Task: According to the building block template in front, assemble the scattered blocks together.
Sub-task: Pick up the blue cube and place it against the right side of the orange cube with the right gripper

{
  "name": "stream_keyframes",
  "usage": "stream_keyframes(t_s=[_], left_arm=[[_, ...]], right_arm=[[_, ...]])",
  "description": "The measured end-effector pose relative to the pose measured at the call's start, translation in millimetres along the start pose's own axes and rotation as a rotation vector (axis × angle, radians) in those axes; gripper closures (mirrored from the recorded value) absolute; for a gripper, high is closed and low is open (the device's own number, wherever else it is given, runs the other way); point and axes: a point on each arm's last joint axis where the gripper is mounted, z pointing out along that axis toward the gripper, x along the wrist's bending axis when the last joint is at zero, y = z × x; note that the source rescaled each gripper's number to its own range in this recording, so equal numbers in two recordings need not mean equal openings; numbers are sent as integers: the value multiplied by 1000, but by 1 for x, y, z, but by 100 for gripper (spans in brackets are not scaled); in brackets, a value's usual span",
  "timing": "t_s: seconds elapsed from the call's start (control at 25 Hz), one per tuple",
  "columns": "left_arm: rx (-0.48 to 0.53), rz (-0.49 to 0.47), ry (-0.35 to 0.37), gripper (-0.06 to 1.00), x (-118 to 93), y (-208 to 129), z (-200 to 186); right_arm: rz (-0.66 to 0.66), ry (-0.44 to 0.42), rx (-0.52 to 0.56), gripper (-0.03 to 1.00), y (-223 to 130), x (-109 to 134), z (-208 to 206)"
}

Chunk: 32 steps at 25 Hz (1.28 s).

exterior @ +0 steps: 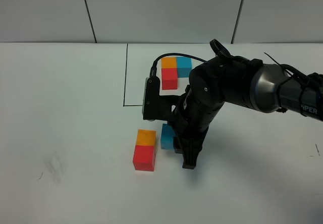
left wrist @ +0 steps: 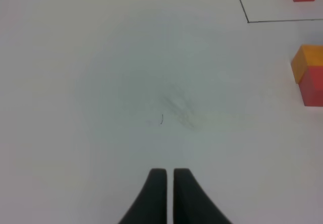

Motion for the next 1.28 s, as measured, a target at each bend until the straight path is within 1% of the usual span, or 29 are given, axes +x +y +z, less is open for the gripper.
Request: stream_keyframes(t_s=[0.24, 0.72, 0.92, 1.28], left_arm=[[0, 0, 0, 94, 0, 0, 0], [0, -1, 0, 94, 0, 0, 0], [0, -1, 0, 94, 0, 0, 0], [0, -1, 0, 94, 0, 0, 0]], right_arm=[[-8, -9, -8, 45, 3, -3, 1], [-10, 0, -2, 45, 13, -13, 7], [-18, 17, 15, 45, 12, -13, 18], [-41, 15, 12, 45, 12, -13, 19]])
